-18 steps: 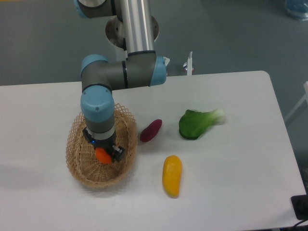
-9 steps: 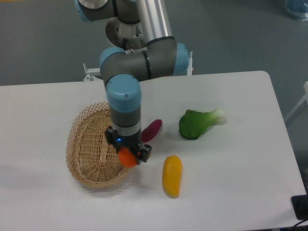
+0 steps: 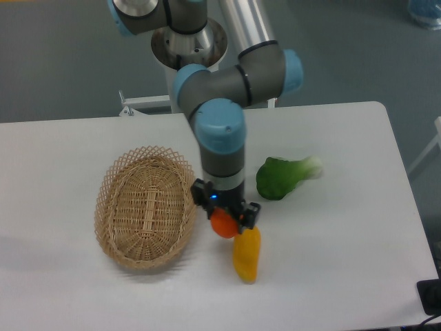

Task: Pick up the orange from the basket
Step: 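Lift the held orange out of the basket and carry it away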

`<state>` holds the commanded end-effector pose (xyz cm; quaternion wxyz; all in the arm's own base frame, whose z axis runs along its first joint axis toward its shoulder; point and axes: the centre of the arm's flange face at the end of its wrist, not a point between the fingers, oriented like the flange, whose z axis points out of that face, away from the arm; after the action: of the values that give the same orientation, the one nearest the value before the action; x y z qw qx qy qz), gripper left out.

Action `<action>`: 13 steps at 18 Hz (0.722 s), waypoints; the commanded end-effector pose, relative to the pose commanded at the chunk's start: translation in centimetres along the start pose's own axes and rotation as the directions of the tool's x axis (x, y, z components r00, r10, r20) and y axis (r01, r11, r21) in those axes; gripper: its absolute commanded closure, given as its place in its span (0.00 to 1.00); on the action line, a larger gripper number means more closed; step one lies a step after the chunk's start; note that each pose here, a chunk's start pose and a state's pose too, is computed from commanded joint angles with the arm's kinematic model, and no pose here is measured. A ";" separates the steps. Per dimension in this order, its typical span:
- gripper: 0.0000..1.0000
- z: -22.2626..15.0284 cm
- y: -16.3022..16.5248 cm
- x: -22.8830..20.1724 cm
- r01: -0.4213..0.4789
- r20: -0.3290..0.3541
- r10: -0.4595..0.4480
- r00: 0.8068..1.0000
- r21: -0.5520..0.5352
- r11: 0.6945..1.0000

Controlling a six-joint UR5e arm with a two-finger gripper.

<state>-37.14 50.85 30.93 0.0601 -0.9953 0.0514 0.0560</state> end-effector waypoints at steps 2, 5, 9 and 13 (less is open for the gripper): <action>0.52 -0.1 1.1 -0.9 -0.021 -0.012 0.021 1.000 -0.012 1.000; 0.53 -0.2 2.4 -1.8 -0.049 -0.015 0.049 0.999 -0.020 0.999; 0.53 -0.3 4.3 -3.8 -0.074 0.003 0.074 0.997 -0.038 0.997; 0.52 -0.1 6.6 -6.0 -0.157 0.003 0.157 0.988 -0.045 0.987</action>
<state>-43.77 44.87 30.97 0.0333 -0.9891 0.1282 0.0647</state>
